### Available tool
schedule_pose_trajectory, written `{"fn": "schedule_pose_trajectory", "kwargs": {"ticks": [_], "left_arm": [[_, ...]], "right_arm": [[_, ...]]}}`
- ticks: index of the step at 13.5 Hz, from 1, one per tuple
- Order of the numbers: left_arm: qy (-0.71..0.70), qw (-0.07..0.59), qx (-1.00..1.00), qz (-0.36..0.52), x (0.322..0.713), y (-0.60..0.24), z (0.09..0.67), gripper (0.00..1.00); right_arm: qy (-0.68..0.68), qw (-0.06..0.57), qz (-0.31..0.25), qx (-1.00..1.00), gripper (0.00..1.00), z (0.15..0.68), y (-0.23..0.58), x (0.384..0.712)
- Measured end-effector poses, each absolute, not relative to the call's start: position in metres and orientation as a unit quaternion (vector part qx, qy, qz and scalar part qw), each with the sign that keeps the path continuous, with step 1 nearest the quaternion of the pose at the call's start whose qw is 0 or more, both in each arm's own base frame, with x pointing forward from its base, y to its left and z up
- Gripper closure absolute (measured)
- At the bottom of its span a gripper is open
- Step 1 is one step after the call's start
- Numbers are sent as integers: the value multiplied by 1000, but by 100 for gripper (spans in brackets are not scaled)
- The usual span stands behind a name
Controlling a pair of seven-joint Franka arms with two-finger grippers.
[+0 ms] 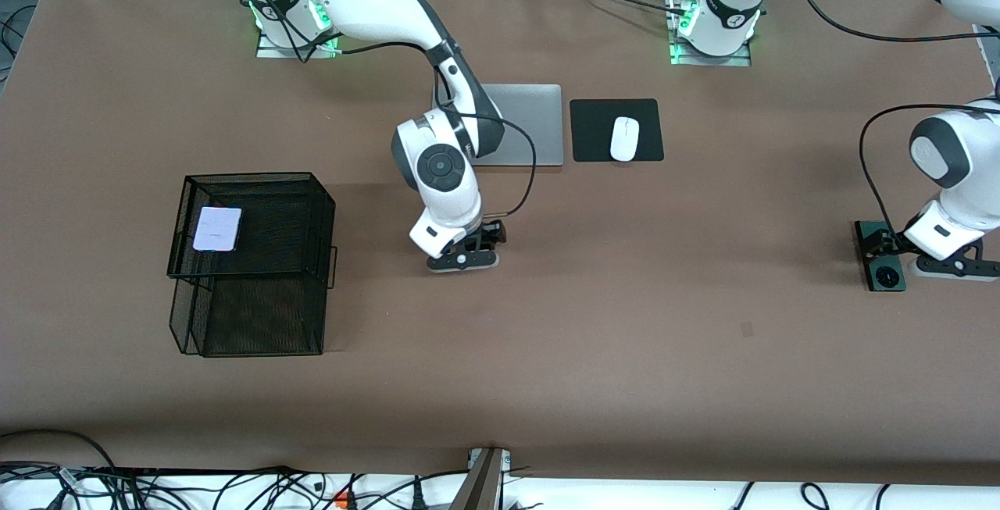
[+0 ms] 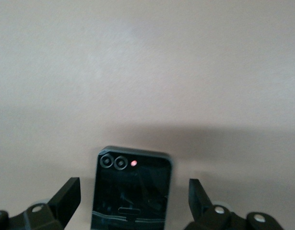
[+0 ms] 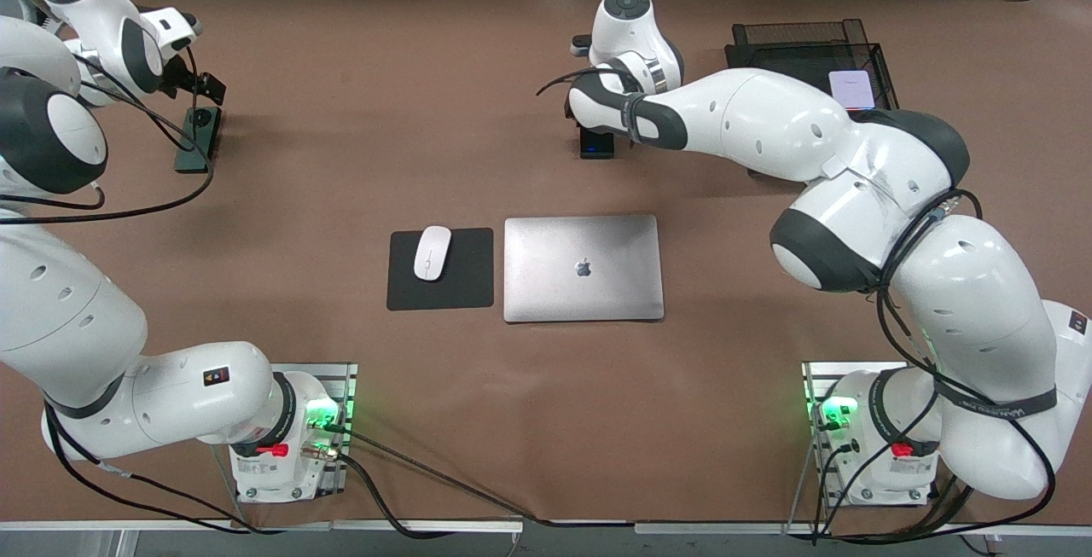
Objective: Place phones with both arms
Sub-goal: 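Lift the flip phone with the right gripper toward the basket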
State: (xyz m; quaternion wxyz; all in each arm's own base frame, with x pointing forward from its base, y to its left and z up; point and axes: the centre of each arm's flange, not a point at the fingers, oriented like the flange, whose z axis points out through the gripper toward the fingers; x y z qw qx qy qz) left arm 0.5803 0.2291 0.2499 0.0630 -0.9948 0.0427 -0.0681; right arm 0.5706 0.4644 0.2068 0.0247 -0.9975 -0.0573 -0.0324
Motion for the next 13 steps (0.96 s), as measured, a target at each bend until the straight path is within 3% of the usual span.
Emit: {"fn": "schedule_pose_trajectory", "kwargs": {"ticks": [7,13], "left_arm": [[24,14,-997,-78,545,296,196,0],[-2,-5,-996,-90,554,297,181,0]], "right_arm": [[-99,16,-21,-995,0,186,466,564],[-102,13,-17,-995,0,179,467,561]]}}
